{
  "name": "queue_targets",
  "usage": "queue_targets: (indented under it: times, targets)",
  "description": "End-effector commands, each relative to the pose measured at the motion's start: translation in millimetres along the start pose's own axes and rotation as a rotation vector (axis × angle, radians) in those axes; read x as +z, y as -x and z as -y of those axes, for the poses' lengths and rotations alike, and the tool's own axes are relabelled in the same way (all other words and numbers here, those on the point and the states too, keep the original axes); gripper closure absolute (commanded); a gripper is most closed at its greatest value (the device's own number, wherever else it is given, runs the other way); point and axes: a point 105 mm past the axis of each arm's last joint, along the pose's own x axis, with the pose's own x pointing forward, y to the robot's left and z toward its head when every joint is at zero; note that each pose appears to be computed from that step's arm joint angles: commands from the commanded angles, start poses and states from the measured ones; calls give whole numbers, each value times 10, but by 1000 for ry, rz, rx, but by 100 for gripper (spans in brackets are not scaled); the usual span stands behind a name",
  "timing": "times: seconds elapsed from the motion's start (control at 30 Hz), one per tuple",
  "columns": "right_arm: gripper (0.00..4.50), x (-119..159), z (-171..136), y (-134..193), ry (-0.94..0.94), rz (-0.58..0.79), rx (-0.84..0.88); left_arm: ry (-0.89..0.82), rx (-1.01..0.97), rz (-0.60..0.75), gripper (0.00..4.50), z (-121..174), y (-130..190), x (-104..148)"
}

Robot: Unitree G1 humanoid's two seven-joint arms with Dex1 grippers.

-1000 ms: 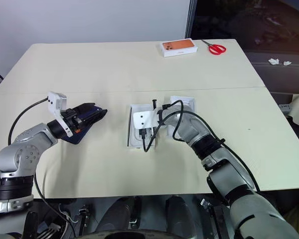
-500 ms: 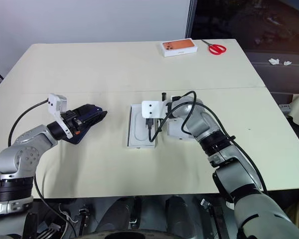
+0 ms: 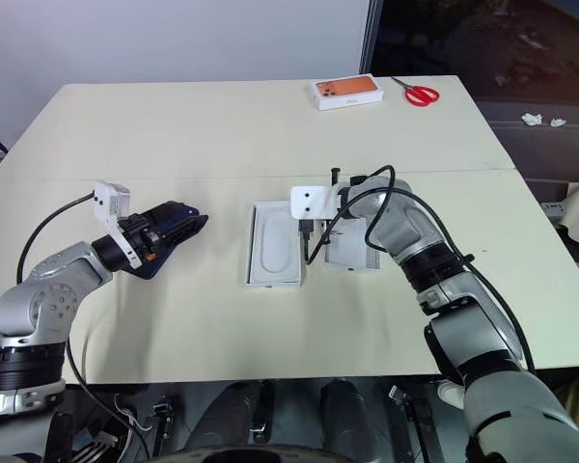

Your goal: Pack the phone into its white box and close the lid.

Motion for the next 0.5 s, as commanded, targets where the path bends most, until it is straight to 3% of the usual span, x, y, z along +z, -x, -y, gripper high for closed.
queue_targets:
  times: [0.03, 0.5]
  targets:
    - [448, 54, 89, 69, 32, 6, -22, -40, -17, 46, 0, 30, -20, 149]
    - [448, 197, -93, -45, 26, 53, 33, -42, -11, 44, 0, 35, -2, 143]
